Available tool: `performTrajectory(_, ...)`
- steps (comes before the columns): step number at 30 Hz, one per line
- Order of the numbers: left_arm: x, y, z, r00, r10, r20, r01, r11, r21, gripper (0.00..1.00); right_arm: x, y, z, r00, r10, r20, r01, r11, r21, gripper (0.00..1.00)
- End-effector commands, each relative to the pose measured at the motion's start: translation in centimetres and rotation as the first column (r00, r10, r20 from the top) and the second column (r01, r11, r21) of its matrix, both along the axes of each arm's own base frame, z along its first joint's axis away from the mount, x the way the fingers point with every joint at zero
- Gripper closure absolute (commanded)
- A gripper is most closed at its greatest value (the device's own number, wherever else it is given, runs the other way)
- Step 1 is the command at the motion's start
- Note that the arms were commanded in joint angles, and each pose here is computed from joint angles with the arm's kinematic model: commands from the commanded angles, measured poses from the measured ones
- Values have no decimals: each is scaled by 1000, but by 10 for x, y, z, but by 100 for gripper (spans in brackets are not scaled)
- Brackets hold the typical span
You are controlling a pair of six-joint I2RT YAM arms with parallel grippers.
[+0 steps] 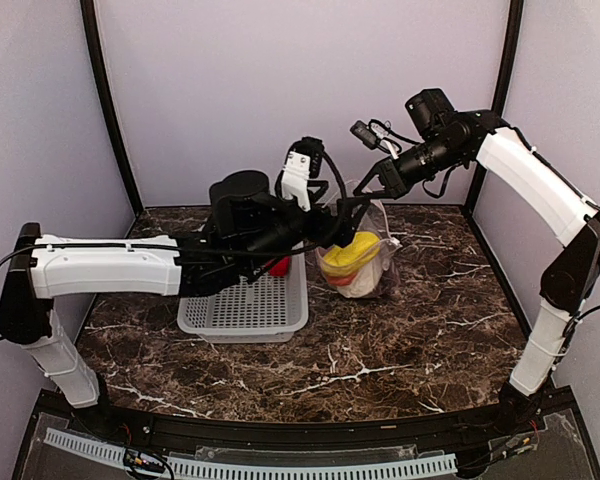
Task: Place the food in the zip-top bag and seal the zipper
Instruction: Place the fake fruit in the zipper food storage bag, then adjust the zipper food storage bag at the center of the board.
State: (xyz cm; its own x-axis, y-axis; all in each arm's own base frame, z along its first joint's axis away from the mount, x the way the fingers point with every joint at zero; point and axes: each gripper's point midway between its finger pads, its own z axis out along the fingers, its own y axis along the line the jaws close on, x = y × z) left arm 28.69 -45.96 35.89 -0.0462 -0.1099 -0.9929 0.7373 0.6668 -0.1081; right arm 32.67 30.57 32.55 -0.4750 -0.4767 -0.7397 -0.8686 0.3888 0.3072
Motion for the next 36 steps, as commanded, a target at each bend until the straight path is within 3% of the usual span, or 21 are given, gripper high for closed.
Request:
performTrajectory(1, -6, 39, -1, 944, 75, -322, -122, 984, -128, 12, -3, 4, 16, 999, 11, 46, -13, 999, 38, 100)
performTrajectory(4, -13, 47, -37, 868, 46, -495, -160, 969, -190, 23, 1, 6, 15, 999, 11, 46, -13, 999, 36, 100)
performTrajectory(6, -14, 46, -54, 838, 46, -544, -174, 967, -186, 26, 4, 7, 12, 999, 7, 45, -8, 1000, 29, 100)
performTrajectory(11, -6, 39, -74, 808, 94, -582, -201, 972, -123, 34, 6, 9, 6, 999, 7, 36, -7, 1000, 16, 100)
performTrajectory(15, 9, 44, -88, 777, 97, -623, -248, 955, -161, 42, 4, 10, 5, 999, 7, 43, -8, 1000, 7, 100)
performTrajectory(20, 21, 44, -102, 735, 86, -673, -258, 953, -159, 66, 1, 11, 1, 999, 12, 42, -12, 1000, 2, 100)
performTrajectory(25, 26, 36, -89, 763, 83, -641, -231, 961, -151, 93, 9, 5, -1, 997, -28, 69, 30, 999, -35, 100)
performTrajectory(27, 31, 28, -68, 794, 63, -604, -199, 966, -162, 98, 24, -6, 5, 989, -92, 118, 100, 993, -70, 100)
performTrajectory(30, 41, 7, -7, 863, 8, -505, -126, 971, -201, 99, 63, -42, 43, 930, -244, 275, 278, 956, -90, 100)
performTrajectory(33, 43, -8, 27, 914, -25, -404, -58, 980, -192, 99, 88, -76, 79, 795, -327, 511, 431, 897, -99, 100)
performTrajectory(36, 63, -5, 10, 901, 27, -433, -118, 976, -183, 99, 89, -80, 56, 810, -289, 510, 426, 888, -174, 100)
